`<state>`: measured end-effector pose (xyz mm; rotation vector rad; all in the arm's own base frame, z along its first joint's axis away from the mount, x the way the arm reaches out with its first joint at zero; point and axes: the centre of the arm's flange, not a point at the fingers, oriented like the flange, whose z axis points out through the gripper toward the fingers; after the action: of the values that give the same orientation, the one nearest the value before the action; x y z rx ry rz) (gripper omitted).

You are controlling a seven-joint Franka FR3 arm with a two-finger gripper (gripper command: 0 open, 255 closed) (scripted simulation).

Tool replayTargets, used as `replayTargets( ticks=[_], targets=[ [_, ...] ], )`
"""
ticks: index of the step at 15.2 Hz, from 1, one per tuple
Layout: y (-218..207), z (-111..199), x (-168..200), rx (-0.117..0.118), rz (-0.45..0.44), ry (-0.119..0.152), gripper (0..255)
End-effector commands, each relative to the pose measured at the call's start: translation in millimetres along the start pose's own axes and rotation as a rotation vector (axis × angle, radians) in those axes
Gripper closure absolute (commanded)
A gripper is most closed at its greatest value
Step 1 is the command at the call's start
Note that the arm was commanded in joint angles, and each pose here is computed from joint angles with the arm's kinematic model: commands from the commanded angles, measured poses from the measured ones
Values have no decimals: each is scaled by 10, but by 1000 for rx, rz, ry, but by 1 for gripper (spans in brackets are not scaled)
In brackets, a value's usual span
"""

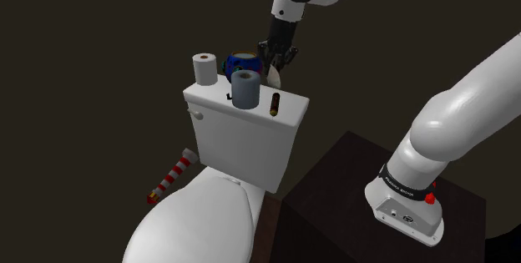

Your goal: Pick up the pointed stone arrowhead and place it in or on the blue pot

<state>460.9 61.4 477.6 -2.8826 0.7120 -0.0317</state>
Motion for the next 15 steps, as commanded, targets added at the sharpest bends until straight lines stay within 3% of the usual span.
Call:
replayTargets(
  ticks=[1, 15],
  targets=[
    [-15, -118, -10, 0, 0, 0, 255],
    [-134, -801, -24, 0, 0, 0, 255]
  ],
)
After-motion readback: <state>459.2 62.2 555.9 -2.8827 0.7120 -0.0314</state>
